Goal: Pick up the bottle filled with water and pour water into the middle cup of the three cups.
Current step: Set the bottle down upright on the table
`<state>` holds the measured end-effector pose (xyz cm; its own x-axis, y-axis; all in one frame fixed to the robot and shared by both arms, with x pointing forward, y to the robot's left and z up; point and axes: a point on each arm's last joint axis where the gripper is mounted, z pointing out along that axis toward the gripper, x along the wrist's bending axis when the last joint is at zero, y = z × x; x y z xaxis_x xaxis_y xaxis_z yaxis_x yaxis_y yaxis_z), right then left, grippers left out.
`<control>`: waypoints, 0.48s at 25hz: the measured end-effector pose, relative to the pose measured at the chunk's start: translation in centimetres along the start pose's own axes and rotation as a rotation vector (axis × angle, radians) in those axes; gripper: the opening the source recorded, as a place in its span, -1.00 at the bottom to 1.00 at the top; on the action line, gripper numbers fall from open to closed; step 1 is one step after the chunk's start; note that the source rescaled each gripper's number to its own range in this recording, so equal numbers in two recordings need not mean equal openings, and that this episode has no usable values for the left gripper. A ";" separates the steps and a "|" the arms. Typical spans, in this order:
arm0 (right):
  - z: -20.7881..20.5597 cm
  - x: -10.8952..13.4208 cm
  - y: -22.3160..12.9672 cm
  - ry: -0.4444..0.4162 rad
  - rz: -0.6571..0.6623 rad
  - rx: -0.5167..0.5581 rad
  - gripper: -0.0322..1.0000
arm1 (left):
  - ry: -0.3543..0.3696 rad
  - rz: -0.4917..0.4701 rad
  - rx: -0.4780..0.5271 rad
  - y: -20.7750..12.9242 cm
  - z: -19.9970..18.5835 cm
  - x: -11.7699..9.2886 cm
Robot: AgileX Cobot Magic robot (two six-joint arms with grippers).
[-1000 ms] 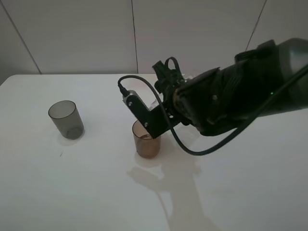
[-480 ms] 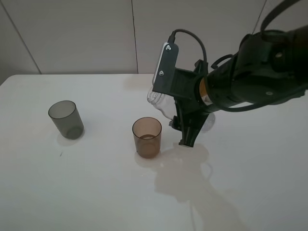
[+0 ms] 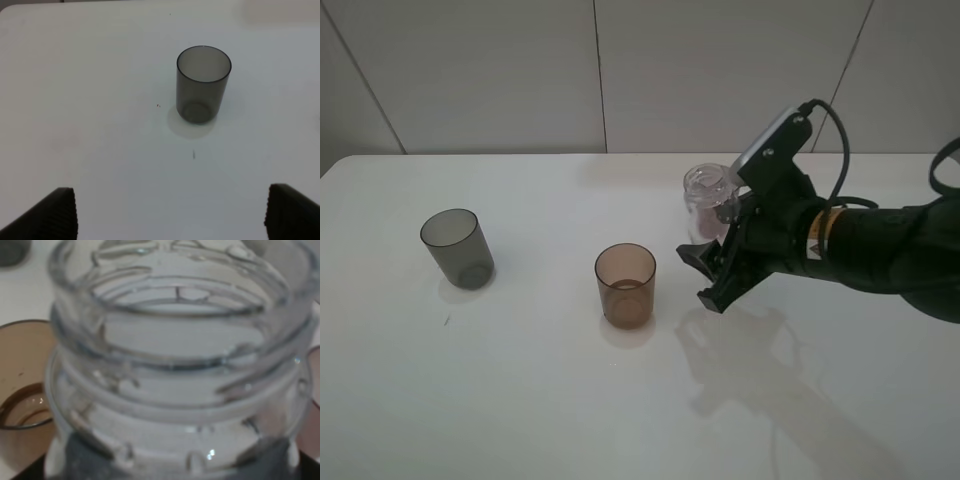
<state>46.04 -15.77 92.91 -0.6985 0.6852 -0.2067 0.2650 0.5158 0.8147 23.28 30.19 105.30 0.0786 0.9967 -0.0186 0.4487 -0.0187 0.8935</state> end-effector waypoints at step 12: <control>0.4 -3.2 -4.5 -0.411 0.408 -0.170 -0.90 | 0.000 0.000 0.000 0.0 0.0 0.0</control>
<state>47.31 -20.06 89.65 -0.2398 0.9705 -0.0240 0.3239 0.1033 0.9404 23.28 30.19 105.30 0.0786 0.9967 -0.0186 0.4487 -0.0187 0.8935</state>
